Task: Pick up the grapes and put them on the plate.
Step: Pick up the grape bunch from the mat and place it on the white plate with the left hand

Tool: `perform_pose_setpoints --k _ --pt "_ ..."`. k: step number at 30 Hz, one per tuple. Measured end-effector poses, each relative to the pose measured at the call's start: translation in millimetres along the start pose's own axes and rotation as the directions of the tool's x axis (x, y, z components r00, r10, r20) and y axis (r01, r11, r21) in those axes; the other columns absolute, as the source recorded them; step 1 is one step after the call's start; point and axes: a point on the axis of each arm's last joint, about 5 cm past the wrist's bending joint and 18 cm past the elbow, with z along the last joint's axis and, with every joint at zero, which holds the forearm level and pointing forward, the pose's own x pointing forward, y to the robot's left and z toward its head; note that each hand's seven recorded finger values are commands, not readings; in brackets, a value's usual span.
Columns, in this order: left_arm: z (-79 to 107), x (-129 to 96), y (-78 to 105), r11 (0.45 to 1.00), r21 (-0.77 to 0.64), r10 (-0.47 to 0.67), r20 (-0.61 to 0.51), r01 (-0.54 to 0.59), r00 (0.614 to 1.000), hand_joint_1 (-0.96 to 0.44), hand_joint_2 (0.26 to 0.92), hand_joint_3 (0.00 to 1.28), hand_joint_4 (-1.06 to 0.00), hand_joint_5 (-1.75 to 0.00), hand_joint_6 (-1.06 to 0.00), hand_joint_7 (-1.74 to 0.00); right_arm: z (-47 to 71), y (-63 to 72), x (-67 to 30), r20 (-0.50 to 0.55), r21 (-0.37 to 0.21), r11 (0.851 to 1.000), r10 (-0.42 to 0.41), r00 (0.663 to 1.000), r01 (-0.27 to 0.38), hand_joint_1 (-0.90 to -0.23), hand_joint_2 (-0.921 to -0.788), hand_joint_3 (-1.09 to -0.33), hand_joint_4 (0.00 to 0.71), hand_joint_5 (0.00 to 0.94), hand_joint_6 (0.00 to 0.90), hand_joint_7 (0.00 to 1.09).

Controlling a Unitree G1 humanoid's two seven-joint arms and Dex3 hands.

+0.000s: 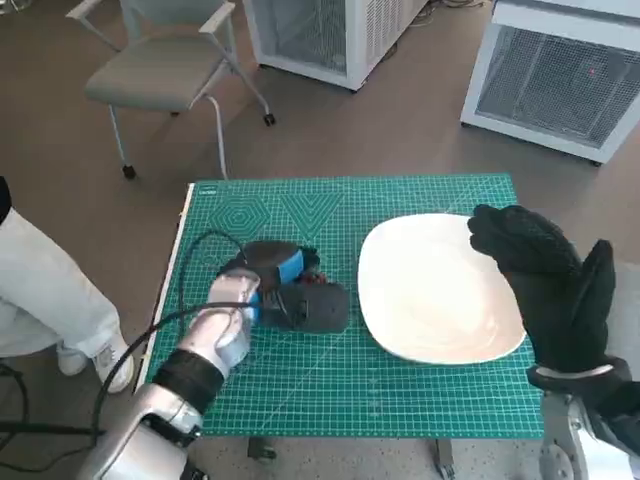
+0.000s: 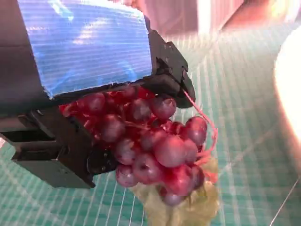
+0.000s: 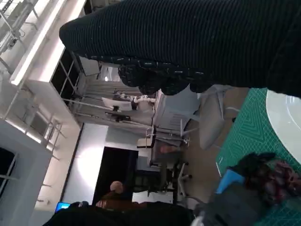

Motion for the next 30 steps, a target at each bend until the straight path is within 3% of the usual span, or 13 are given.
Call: perform_pose_setpoints --k 2,4,7,11,16,20,30 --pt "0.0 -4.8 6.7 0.999 -0.002 0.038 0.02 -0.037 0.999 0.15 0.706 0.67 -0.42 -1.58 -0.55 -0.97 0.2 0.1 0.4 0.002 0.0 1.0 0.001 1.0 -0.001 -0.307 -0.921 -0.622 0.361 0.924 0.237 1.07" --pt "-0.4 -10.3 12.7 0.997 -0.004 0.072 0.039 -0.072 0.997 0.07 0.677 0.68 -0.42 -1.6 -0.58 -1.11 0.4 0.1 0.7 0.003 0.0 1.0 0.001 1.0 -0.001 -0.308 -0.921 -0.622 0.361 0.924 0.238 1.07" --pt "-1.3 -19.4 21.5 0.993 -0.008 0.118 0.066 -0.117 0.991 0.03 0.633 0.72 -0.42 -1.68 -0.66 -1.08 0.6 0.0 0.9 0.004 0.0 1.0 0.001 1.0 -0.001 -0.308 -0.921 -0.621 0.362 0.925 0.238 1.07" --pt "-1.7 -32.6 33.4 0.985 -0.017 0.175 0.094 -0.174 0.98 0.01 0.654 0.62 -0.51 -1.6 -0.69 -1.02 1.0 -0.3 1.4 0.008 0.0 1.0 0.0 1.0 0.0 -0.308 -0.921 -0.621 0.363 0.925 0.238 1.07" --pt "-1.2 -46.4 45.6 0.971 -0.026 0.237 0.113 -0.236 0.965 0.0 0.81 0.27 -0.65 -1.39 -0.71 -0.94 1.4 -0.3 2.2 0.013 -0.001 1.0 0.0 1.0 0.0 -0.307 -0.921 -0.621 0.363 0.925 0.239 1.07" --pt "-1.0 -54.0 51.4 0.961 -0.035 0.276 0.124 -0.274 0.953 0.0 0.881 0.11 -0.71 -1.28 -0.71 -0.95 1.0 0.1 2.5 0.015 0.001 1.0 0.001 1.0 -0.001 -0.304 -0.921 -0.622 0.363 0.924 0.239 1.06" --pt "-0.1 -60.8 53.7 0.952 -0.041 0.306 0.14 -0.303 0.942 0.0 0.91 0.04 -0.73 -1.27 -0.73 -0.9 -0.1 1.0 2.6 0.021 0.005 1.0 -0.001 1.0 0.001 -0.305 -0.921 -0.623 0.363 0.925 0.239 1.06"
